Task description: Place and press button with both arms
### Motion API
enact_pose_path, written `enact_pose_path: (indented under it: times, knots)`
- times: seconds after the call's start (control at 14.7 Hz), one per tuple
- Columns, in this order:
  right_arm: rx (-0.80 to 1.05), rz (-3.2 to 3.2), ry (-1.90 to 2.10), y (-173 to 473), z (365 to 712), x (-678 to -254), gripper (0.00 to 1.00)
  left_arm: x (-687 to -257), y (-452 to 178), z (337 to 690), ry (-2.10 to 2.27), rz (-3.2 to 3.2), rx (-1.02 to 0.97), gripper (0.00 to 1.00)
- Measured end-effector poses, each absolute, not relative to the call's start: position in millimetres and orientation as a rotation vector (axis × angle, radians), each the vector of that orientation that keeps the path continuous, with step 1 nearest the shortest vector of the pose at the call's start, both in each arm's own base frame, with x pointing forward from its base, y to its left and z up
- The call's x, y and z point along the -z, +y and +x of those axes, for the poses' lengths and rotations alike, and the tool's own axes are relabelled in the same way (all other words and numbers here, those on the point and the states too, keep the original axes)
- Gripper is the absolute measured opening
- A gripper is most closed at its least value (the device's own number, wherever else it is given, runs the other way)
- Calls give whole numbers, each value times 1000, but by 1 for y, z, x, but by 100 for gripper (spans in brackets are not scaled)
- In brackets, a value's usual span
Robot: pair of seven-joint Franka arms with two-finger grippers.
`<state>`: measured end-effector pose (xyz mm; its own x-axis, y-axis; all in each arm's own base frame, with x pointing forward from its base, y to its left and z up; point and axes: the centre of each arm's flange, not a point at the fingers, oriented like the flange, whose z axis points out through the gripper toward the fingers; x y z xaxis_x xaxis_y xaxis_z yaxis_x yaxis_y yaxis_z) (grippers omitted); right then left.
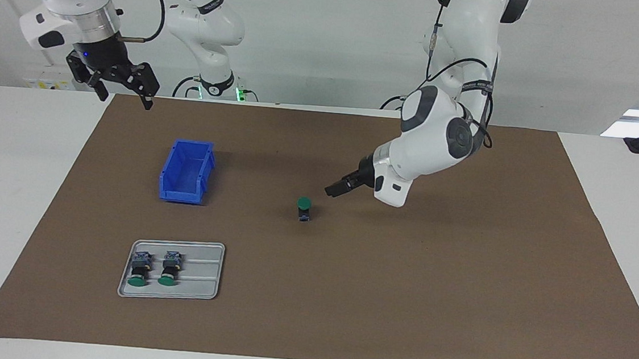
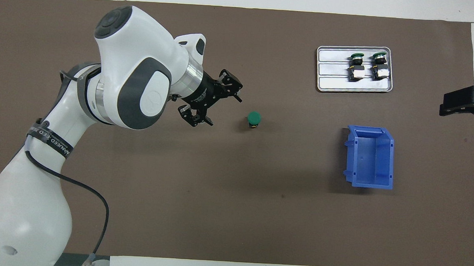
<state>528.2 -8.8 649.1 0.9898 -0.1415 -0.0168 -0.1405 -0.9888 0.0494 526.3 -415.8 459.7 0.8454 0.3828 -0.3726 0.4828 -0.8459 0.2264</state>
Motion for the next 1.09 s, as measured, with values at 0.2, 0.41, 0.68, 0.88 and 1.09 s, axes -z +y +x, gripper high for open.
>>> enact_pose_path:
  times: [0.2, 0.41, 0.68, 0.88, 1.09]
  knots:
    - [31, 3086, -219, -9, 528, -649, 99, -468, -441, 518, 596, 2793, 377, 73]
    - [31, 3086, -219, -9, 528, -649, 99, -468, -462, 522, 533, 2849, 355, 40]
    - [31, 3086, -219, -9, 528, -649, 99, -461, -493, 513, 467, 2909, 270, 11]
    - [31, 3086, -219, -9, 528, -649, 99, -461, -499, 509, 445, 2951, 215, 1]
    - [31, 3086, -219, -9, 528, -649, 99, -451, -495, 514, 430, 3015, 152, 1]
